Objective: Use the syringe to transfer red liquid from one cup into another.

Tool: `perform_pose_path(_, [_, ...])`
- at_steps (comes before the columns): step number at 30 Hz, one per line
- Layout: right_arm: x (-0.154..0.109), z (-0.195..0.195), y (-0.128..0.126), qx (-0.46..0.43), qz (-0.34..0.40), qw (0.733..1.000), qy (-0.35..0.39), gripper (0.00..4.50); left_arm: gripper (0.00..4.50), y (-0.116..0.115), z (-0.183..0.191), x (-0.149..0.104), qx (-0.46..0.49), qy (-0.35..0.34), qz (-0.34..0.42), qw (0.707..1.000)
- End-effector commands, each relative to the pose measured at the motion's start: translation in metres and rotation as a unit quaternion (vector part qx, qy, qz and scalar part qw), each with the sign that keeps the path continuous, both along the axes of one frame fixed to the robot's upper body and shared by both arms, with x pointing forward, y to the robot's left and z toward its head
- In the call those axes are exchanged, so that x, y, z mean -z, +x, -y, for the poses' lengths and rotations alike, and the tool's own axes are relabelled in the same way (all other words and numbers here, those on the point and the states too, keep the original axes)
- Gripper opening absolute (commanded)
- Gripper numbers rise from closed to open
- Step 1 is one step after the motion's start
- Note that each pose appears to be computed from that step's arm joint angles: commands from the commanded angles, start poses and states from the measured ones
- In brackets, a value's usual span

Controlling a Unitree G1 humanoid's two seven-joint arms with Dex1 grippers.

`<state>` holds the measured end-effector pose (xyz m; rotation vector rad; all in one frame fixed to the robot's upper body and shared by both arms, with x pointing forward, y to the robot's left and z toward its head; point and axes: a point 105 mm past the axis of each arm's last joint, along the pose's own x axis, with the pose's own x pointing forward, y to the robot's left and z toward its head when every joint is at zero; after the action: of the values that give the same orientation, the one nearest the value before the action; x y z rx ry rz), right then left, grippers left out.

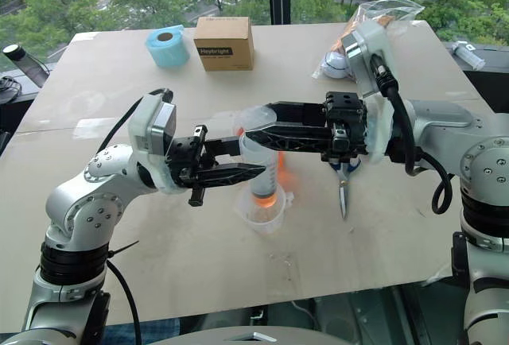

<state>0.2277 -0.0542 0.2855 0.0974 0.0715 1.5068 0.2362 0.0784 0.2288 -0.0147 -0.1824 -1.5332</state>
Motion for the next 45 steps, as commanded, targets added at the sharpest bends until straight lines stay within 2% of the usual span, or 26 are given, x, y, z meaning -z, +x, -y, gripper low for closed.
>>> perform_pose_path(1, [0.013, -0.001, 0.000, 0.011, 0.012, 0.999, -0.039, 1.25, 1.36, -0.009, 0.003, -0.016, 0.021, -0.022, 0.035, 0.999])
perform_pose_path(21, [0.034, 0.001, 0.000, 0.011, 0.010, 0.997, -0.077, 1.25, 1.36, -0.005, 0.001, -0.022, 0.013, -0.021, 0.044, 0.999])
perform_pose_path(28, [0.016, 0.000, 0.003, 0.010, 0.017, 1.000, -0.019, 1.25, 1.36, -0.006, 0.003, -0.018, 0.015, -0.012, 0.043, 0.999])
perform_pose_path(30, [0.014, 0.001, 0.003, 0.011, 0.019, 1.000, -0.014, 2.28, 1.36, -0.006, 0.003, -0.017, 0.016, -0.013, 0.042, 0.999])
perform_pose_path(33, [0.013, 0.002, 0.005, 0.020, 0.025, 0.999, -0.016, 3.11, 1.36, -0.006, 0.003, -0.018, 0.016, -0.014, 0.042, 0.999])
perform_pose_path(45, [-0.006, 0.004, -0.004, -0.007, 0.049, 0.999, 0.021, 3.11, 1.36, -0.004, 0.001, -0.016, 0.011, -0.011, 0.037, 0.999])
